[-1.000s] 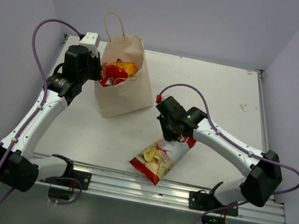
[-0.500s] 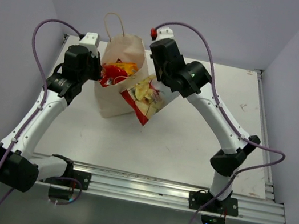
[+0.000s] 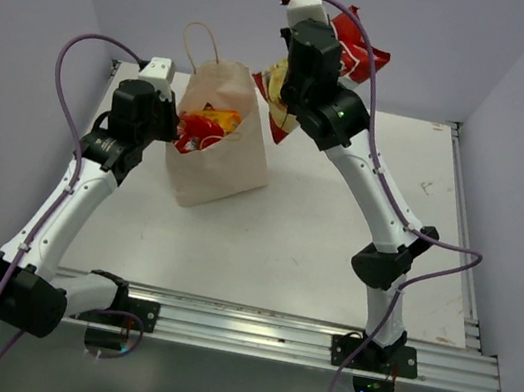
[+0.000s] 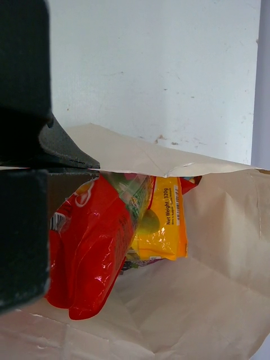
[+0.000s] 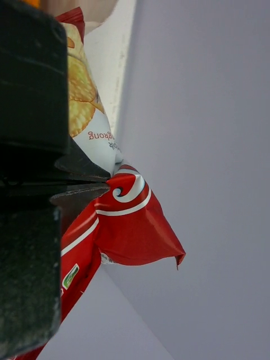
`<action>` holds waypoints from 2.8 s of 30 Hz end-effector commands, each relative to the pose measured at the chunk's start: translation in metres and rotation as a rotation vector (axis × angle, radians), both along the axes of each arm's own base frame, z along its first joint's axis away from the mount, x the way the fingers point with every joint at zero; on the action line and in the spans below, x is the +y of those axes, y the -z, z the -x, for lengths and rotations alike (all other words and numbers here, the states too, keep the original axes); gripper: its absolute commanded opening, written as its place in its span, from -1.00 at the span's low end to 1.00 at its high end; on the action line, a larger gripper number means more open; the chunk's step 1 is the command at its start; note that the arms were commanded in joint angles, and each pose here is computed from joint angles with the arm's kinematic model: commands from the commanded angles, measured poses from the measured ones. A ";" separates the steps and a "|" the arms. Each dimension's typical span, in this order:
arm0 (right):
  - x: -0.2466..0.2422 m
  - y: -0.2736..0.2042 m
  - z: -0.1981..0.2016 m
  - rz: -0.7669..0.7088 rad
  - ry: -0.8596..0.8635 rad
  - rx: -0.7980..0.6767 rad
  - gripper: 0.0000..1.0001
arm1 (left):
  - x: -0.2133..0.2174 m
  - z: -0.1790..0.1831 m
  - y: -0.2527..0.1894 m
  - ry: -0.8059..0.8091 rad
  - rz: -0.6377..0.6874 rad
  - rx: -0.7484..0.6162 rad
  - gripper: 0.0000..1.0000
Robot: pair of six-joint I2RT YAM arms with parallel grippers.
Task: Place the snacks into the paper bag
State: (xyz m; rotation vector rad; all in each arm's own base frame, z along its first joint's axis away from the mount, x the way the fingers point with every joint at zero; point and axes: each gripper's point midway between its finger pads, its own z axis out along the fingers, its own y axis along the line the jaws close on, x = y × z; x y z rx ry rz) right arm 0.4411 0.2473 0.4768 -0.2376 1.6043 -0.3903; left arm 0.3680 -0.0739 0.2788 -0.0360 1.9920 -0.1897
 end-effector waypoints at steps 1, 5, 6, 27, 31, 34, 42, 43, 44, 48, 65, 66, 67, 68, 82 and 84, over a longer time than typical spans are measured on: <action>-0.010 -0.084 0.005 -0.148 0.048 -0.273 -1.00 | -0.013 0.002 -0.040 0.053 0.051 -0.111 -1.00; 0.002 -0.110 0.003 -0.269 -0.012 -0.407 -1.00 | -0.012 0.006 -0.039 0.051 0.051 -0.106 -1.00; 0.008 -0.113 0.001 -0.304 -0.043 -0.430 -1.00 | -0.012 0.006 -0.037 0.050 0.051 -0.102 -1.00; 0.127 -0.027 -0.016 -0.167 -0.375 -0.295 -1.00 | -0.005 0.018 -0.042 0.021 0.055 -0.102 -1.00; 0.134 -0.011 0.007 0.002 -0.394 -0.268 -1.00 | -0.001 0.019 -0.040 0.003 0.045 -0.103 -1.00; 0.141 0.002 0.023 0.143 -0.433 -0.257 -1.00 | 0.000 0.018 -0.042 0.001 0.040 -0.116 -1.00; 0.138 0.021 0.051 0.375 -0.446 -0.263 -1.00 | -0.003 0.015 -0.038 0.018 0.041 -0.120 -1.00; 0.138 0.025 0.051 0.381 -0.455 -0.253 -1.00 | -0.004 0.015 -0.039 0.022 0.044 -0.125 -1.00; 0.139 0.028 0.050 0.377 -0.458 -0.245 -1.00 | -0.004 0.015 -0.038 0.022 0.044 -0.122 -1.00; 0.161 0.052 0.046 0.345 -0.514 -0.196 -1.00 | -0.005 0.015 -0.042 0.029 0.044 -0.131 -1.00; 0.236 0.131 0.073 0.051 -0.840 0.152 -1.00 | 0.000 0.026 -0.045 0.019 0.035 -0.144 -1.00; 0.238 0.140 0.076 0.051 -0.855 0.187 -1.00 | -0.001 0.026 -0.045 0.021 0.036 -0.147 -1.00; 0.238 0.154 0.080 0.067 -0.865 0.241 -1.00 | -0.001 0.026 -0.045 0.022 0.039 -0.148 -1.00; 0.243 0.168 0.085 0.058 -0.888 0.287 -1.00 | -0.001 0.026 -0.044 0.022 0.040 -0.146 -1.00; 0.234 0.260 0.079 -0.031 -0.864 0.638 -1.00 | 0.000 0.028 -0.046 0.011 0.051 -0.165 -1.00; 0.231 0.255 0.076 -0.023 -0.852 0.619 -1.00 | 0.002 0.029 -0.047 0.005 0.051 -0.167 -1.00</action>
